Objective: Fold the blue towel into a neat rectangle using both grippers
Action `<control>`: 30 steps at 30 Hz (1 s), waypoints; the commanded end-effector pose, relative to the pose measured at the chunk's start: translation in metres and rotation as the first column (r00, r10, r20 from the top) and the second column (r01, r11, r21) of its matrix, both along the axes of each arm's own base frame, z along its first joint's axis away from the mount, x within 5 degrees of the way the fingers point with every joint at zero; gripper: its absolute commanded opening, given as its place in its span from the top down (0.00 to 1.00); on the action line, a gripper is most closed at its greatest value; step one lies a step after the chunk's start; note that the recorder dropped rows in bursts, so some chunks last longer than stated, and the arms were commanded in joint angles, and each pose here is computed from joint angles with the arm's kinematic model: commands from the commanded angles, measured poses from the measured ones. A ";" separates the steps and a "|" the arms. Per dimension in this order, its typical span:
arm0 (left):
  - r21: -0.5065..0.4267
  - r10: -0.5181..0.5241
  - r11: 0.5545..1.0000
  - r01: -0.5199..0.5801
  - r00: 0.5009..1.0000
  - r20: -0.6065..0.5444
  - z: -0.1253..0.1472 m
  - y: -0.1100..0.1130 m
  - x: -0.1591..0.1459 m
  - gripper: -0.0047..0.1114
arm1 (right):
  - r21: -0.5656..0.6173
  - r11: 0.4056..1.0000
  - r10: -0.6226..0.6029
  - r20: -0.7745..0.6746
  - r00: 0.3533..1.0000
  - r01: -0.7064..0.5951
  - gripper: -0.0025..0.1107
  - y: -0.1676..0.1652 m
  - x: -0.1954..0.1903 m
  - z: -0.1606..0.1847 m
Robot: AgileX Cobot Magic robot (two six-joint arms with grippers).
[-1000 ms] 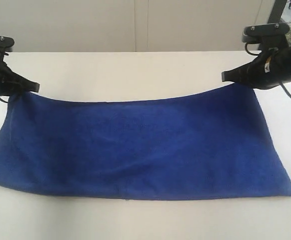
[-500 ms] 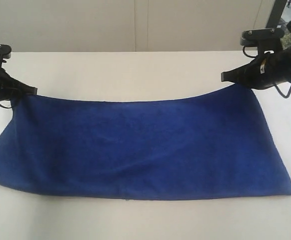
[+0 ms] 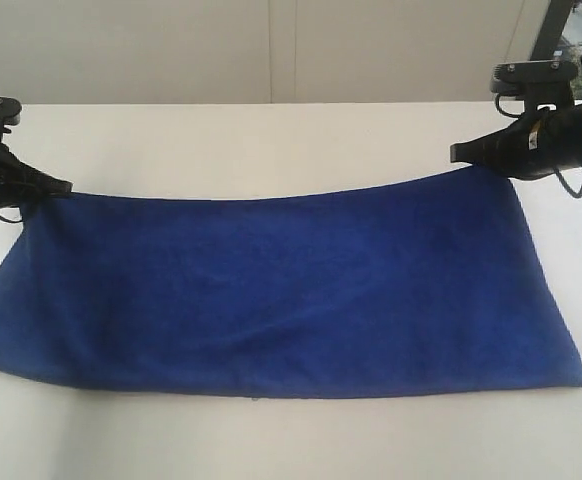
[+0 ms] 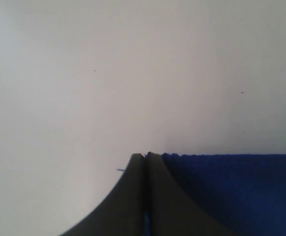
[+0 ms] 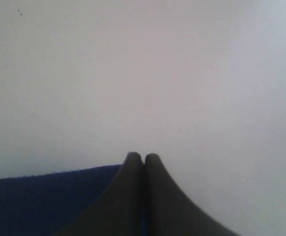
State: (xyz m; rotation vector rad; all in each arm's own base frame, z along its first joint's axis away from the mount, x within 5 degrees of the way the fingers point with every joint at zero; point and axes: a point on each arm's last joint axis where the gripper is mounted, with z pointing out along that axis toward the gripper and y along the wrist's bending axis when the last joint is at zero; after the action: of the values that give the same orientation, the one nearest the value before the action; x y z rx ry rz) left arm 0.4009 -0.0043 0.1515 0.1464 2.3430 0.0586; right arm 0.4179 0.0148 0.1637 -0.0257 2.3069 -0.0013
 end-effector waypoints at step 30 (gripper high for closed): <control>0.082 0.160 0.986 -0.148 0.974 -0.162 0.057 0.023 -0.037 0.57 | -0.043 0.984 -0.176 -0.125 0.976 0.172 0.79 -0.014 -0.032 0.051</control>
State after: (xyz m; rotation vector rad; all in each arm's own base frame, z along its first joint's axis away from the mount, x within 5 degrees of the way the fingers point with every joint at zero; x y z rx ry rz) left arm 0.3767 0.0137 0.1938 0.0671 2.4476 0.1753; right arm 0.3976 0.0049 0.2015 0.0907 2.3799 -0.0949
